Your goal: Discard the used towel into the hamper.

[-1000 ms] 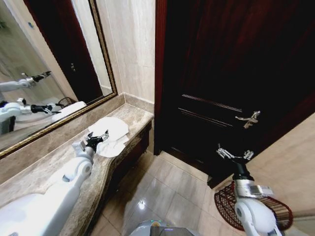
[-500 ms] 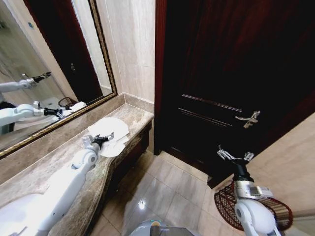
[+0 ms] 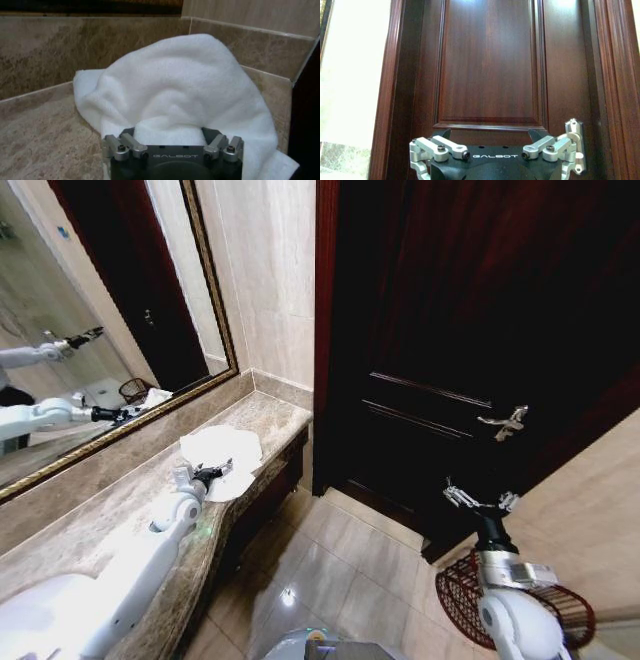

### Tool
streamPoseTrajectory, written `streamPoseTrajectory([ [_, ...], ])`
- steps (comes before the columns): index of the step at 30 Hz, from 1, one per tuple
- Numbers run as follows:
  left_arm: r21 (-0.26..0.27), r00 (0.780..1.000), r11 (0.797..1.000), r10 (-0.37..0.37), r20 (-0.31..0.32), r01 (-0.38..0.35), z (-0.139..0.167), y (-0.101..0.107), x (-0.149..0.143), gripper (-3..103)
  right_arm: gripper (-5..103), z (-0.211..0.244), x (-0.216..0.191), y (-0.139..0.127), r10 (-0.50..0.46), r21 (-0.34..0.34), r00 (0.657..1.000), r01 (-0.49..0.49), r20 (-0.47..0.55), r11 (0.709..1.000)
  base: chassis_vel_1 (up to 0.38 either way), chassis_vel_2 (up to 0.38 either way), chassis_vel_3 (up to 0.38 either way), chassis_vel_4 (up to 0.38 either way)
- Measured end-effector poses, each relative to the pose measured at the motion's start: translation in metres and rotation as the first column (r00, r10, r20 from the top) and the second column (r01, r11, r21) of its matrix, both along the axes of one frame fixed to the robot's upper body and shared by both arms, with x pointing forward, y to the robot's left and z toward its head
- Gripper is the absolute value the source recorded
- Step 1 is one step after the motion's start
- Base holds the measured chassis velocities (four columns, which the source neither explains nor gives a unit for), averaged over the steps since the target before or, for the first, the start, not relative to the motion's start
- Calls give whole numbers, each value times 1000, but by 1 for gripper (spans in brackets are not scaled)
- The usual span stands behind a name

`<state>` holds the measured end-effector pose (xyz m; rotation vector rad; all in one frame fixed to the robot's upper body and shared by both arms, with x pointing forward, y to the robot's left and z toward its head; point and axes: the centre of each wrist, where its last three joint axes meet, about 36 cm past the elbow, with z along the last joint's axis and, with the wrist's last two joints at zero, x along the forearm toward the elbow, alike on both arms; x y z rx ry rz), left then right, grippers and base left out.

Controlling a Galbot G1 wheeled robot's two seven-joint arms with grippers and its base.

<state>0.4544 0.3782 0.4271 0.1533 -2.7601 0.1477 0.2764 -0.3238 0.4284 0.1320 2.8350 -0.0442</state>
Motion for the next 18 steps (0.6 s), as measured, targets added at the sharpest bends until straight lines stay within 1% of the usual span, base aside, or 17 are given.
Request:
streamPoseTrajectory([
  [2,0,1000,1000,-1,3,1,0,0,0,83,100,0,0,0,-1,1,1000,1,-1,1000,0,0,0,0],
  [3,-1,1000,1000,0,11,0,-1,1,-1,76,100,0,-1,0,-1,2,1000,1,-1,1000,0,0,0,0],
  [5,-1,1000,1000,0,14,0,0,1,-1,76,100,0,-2,1,0,2,1000,0,-1,1000,0,0,0,0],
  [8,-1,1000,1000,-5,24,5,2,-1,-2,64,100,1,-2,2,3,3,1000,-3,2,1000,0,0,0,0],
  [9,-1,1000,1000,-5,24,5,2,-1,-2,64,100,1,-2,2,3,3,1000,-3,2,1000,0,0,0,0],
  [10,0,1000,1000,-6,26,6,3,-1,-2,59,100,2,-2,3,4,3,1000,-4,4,1000,0,0,0,0],
  [11,0,1000,1000,-7,27,7,4,-1,-2,59,100,2,-2,3,5,4,1000,-5,5,1000,0,0,0,0],
  [13,2,999,1000,-11,30,11,6,-1,-3,52,100,5,-2,5,-1,9,1000,1,8,1000,0,0,0,0],
  [14,2,999,1000,-11,30,11,6,-1,-3,52,100,5,-2,5,-1,9,1000,1,8,1000,0,0,0,0],
  [17,1,999,1000,-20,39,20,7,-1,-5,41,100,12,-4,10,-18,39,1000,19,-7,999,0,0,0,0],
  [18,1,999,1000,-20,39,20,7,-1,-5,41,100,12,-4,10,-18,39,1000,19,-7,999,0,0,0,0],
])
